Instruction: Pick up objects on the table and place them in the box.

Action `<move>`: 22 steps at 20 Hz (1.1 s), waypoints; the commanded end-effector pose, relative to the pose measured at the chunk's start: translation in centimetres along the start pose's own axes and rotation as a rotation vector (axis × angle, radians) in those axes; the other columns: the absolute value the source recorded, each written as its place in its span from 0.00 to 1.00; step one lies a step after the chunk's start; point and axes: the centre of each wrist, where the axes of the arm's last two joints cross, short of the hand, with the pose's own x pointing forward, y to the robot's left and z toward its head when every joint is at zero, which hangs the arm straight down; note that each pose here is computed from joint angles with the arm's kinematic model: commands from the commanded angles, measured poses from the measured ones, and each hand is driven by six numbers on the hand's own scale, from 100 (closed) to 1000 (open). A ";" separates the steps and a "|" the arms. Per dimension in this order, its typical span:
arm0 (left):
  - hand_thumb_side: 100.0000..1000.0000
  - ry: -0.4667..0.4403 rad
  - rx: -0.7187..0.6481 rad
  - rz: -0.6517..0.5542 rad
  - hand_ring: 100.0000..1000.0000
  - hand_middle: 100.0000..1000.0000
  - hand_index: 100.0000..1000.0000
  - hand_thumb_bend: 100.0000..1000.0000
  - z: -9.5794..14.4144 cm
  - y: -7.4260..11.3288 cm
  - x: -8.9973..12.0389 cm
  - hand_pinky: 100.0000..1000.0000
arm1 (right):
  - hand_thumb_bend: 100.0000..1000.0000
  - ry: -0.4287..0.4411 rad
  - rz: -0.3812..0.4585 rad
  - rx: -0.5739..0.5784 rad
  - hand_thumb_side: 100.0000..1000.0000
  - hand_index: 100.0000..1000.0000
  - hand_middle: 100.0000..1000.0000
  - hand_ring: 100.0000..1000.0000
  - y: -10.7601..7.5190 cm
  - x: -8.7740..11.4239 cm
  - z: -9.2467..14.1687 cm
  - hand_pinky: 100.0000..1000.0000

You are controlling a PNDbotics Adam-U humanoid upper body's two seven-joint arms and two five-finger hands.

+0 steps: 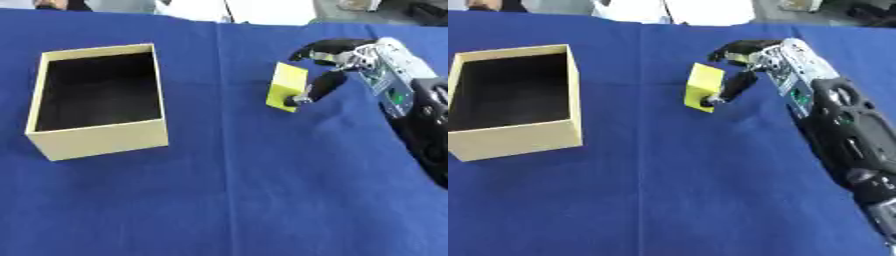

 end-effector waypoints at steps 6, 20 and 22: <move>0.87 -0.030 -0.013 0.007 0.79 0.65 0.56 0.07 -0.4 -0.2 0.7 0.87 | 0.48 0.050 -0.027 -0.020 0.57 0.95 0.69 0.99 0.3 -1.0 -0.1 0.95; 0.88 -0.026 -0.024 0.004 0.79 0.65 0.56 0.06 -0.3 -0.2 0.6 0.87 | 0.00 -0.022 -0.171 -0.217 0.19 0.65 0.53 0.89 -2.4 0.6 1.6 0.85; 0.88 -0.024 -0.024 0.003 0.79 0.65 0.56 0.07 -0.3 -0.2 0.6 0.87 | 0.00 -0.018 -0.170 -0.229 0.21 0.67 0.55 0.90 -2.7 0.6 1.8 0.85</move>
